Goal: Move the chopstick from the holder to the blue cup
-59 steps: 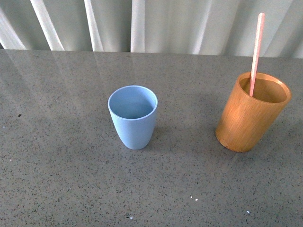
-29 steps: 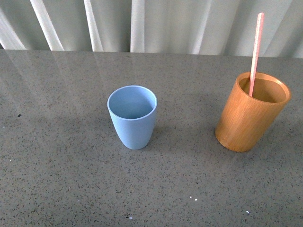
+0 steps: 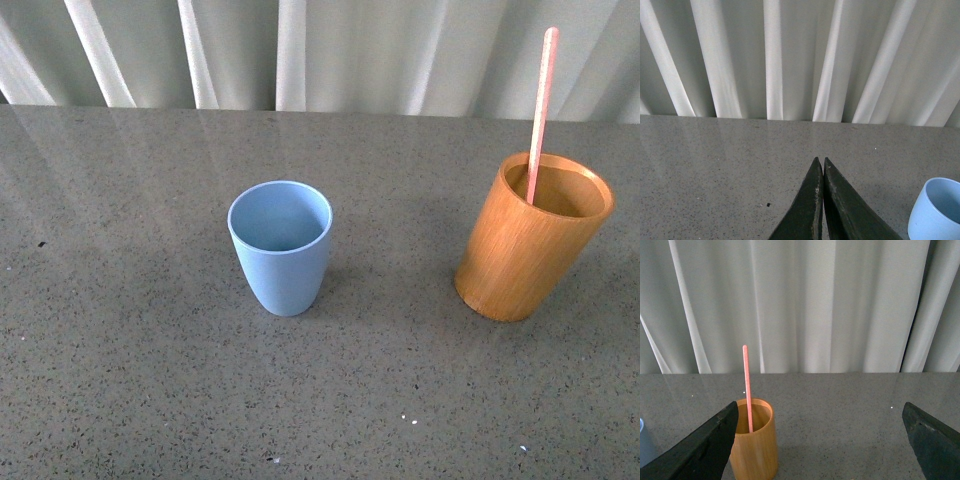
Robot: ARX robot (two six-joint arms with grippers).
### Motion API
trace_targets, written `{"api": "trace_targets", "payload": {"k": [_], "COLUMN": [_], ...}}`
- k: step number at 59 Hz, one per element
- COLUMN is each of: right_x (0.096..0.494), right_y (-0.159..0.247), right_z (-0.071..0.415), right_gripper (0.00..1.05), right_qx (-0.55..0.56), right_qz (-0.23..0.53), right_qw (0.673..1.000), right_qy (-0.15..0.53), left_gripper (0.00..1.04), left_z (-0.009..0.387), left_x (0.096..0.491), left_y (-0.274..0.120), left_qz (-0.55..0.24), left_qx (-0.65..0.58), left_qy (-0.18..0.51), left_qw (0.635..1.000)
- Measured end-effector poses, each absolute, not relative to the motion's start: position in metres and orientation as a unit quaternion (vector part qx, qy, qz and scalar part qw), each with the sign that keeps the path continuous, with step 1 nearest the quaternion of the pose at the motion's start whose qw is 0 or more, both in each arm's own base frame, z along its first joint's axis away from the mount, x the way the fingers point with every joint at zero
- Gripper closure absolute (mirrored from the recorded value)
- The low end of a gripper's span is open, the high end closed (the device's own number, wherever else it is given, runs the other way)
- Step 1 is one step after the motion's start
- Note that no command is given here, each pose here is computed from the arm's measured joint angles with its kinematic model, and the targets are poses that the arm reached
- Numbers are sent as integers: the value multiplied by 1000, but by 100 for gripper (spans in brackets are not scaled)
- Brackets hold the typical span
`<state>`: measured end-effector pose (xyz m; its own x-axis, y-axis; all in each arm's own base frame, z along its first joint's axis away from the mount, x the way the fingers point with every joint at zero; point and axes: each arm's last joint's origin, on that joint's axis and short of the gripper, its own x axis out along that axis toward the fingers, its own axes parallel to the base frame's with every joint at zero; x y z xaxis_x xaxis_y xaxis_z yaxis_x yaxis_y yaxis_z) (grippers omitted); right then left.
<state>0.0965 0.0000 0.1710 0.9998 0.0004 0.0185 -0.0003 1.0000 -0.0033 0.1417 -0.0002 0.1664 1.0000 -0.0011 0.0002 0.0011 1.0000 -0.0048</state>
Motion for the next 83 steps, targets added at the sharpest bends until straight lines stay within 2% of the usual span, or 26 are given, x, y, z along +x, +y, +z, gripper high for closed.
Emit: {"api": "trace_targets", "payload": {"k": [83], "right_x": [97], "right_y": [0], "right_z": [171], "right_gripper": [10], "right_qx": [-2], "right_qz": [0], "right_qw": [1000], "right_qy": [-9], "left_gripper": [101], "left_z": [170], "left_x": [97], "left_y": [0], "left_qz": [-1], "left_qx": [-2], "left_qy": [-8], "left_qw": [1000]}}
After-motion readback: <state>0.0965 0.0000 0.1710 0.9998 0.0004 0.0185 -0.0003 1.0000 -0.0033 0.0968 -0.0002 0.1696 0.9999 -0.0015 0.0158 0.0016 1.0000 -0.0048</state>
